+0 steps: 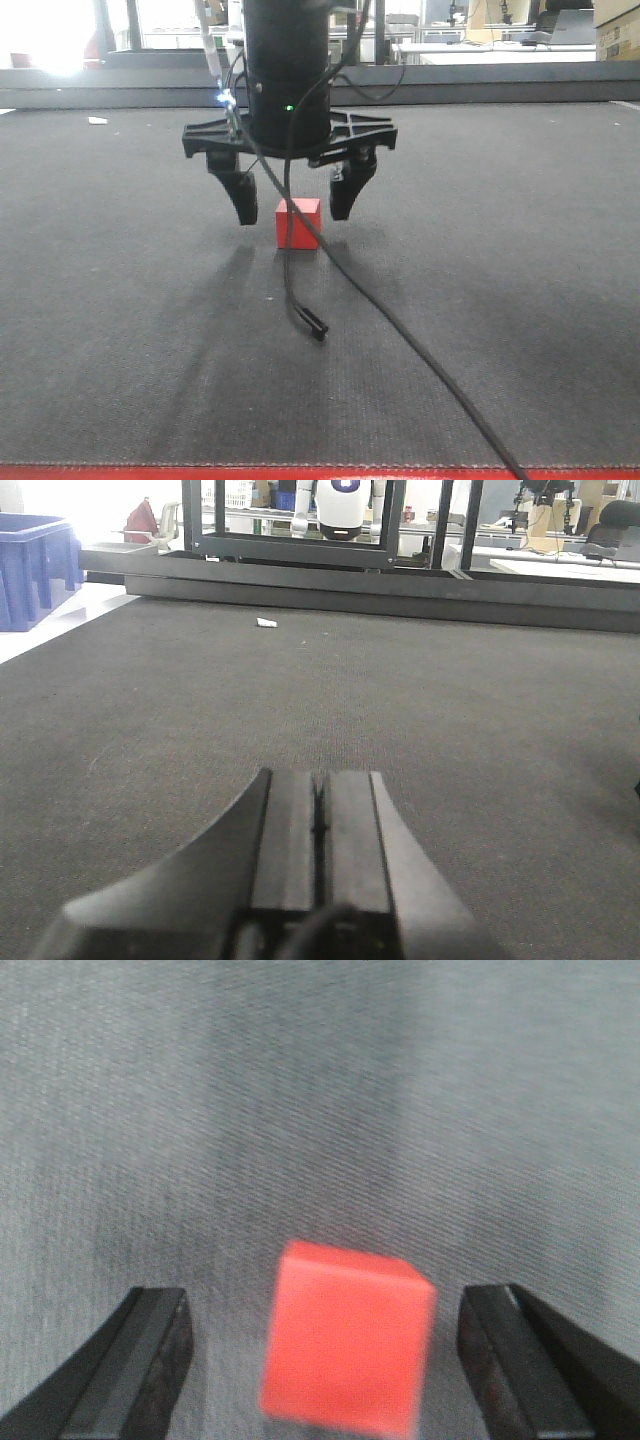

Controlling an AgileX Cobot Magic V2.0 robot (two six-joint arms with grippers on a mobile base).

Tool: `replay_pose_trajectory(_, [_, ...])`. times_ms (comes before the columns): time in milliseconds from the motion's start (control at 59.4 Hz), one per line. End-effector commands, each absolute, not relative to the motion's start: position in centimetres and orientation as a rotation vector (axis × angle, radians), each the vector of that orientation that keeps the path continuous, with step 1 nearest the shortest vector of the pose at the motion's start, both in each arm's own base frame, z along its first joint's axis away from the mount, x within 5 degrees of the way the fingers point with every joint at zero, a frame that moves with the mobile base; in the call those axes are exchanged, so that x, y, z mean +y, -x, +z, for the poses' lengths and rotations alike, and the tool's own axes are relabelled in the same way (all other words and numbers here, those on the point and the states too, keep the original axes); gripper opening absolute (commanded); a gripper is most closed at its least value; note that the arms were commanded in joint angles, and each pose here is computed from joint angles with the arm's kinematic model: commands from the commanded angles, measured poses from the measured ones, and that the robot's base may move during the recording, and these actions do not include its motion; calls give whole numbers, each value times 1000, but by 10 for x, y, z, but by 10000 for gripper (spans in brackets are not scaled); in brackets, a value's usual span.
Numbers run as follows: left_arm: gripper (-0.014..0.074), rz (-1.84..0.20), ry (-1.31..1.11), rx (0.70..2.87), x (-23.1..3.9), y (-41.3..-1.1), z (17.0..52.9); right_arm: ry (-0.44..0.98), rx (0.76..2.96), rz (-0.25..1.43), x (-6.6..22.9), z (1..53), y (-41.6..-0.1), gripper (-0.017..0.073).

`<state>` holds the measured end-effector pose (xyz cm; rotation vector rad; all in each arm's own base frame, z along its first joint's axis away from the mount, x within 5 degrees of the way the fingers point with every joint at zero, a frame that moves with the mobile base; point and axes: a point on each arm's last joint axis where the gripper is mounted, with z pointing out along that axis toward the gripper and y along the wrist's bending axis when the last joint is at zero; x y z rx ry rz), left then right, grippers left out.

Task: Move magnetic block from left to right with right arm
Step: 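Lower the open right gripper over the red cube and close, then lift the red cube with the right gripper and raise it away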

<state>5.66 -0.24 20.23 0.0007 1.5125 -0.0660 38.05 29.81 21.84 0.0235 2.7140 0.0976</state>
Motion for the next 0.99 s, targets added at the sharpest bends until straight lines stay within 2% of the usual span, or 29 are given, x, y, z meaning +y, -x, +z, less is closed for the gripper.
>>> replay_pose_trajectory(0, [-116,-80,-1,1416,-3,-55,208,-22,2601,201,298,257,-381,618])
replay_pose_trajectory(84, [-116,-80,-1,1416,-3,-55,208,-25,2606,198,298,254,-383,545])
replay_pose_trajectory(286, [-116,-80,-1,1416,-3,-55,208,-33,2595,208,296,254,-386,218])
replay_pose_trajectory(387, [-116,-80,-1,1416,-3,-55,208,-33,2593,208,295,255,-386,144])
replay_pose_trajectory(522, [-116,-80,-1,1416,-3,-55,208,-4,2575,215,290,267,-385,140])
replay_pose_trajectory(741, [-116,-80,-1,1416,-3,-55,208,182,2495,219,276,302,-380,140])
replay_pose_trajectory(977, [-116,-80,-1,1416,-3,-55,208,279,2445,234,244,322,-366,140])
